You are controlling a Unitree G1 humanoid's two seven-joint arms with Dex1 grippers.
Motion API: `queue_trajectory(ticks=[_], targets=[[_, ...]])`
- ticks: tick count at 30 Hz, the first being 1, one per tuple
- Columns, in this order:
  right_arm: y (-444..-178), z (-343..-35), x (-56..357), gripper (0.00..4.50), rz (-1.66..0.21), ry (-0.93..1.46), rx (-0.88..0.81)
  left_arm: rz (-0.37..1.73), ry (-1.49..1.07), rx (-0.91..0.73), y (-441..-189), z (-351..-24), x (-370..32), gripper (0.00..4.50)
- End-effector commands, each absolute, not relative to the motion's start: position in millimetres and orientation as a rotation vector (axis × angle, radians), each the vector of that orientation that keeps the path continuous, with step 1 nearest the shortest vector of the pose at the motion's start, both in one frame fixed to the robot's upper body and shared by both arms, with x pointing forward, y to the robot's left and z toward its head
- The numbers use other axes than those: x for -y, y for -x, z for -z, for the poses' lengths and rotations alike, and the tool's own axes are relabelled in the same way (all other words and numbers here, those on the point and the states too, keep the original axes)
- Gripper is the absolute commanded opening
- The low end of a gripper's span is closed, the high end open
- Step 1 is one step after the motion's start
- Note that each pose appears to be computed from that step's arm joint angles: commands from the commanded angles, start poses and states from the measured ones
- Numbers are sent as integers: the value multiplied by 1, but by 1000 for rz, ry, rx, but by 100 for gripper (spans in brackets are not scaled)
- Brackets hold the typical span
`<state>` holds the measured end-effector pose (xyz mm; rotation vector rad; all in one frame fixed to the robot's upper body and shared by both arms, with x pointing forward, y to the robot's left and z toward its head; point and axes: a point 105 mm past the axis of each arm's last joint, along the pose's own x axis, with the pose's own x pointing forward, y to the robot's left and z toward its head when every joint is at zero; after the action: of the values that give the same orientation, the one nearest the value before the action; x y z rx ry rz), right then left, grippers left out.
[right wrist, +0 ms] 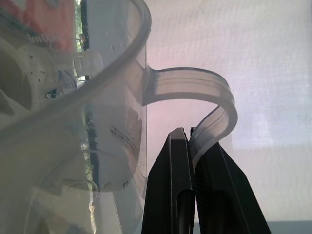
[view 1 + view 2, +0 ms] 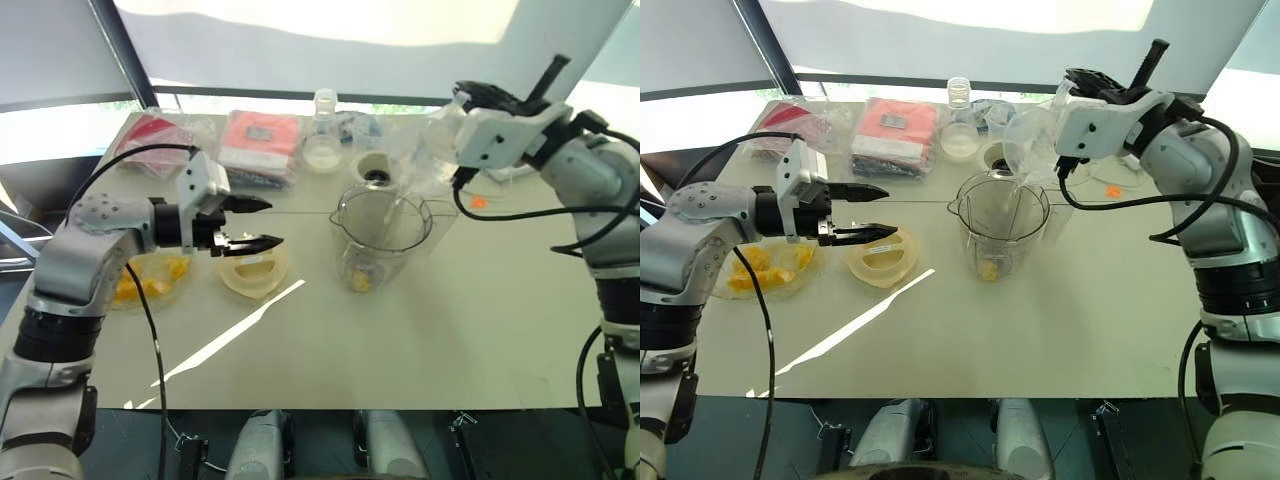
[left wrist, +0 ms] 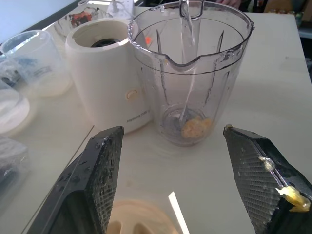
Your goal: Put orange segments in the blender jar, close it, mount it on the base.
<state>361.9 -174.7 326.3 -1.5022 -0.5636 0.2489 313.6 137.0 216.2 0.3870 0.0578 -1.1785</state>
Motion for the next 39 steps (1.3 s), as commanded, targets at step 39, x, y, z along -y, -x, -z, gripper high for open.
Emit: queue_trajectory(ticks=[39], targets=[[-324,-295,325,5,332,148,217,1285,-310,53,-293,-254,-122,337]])
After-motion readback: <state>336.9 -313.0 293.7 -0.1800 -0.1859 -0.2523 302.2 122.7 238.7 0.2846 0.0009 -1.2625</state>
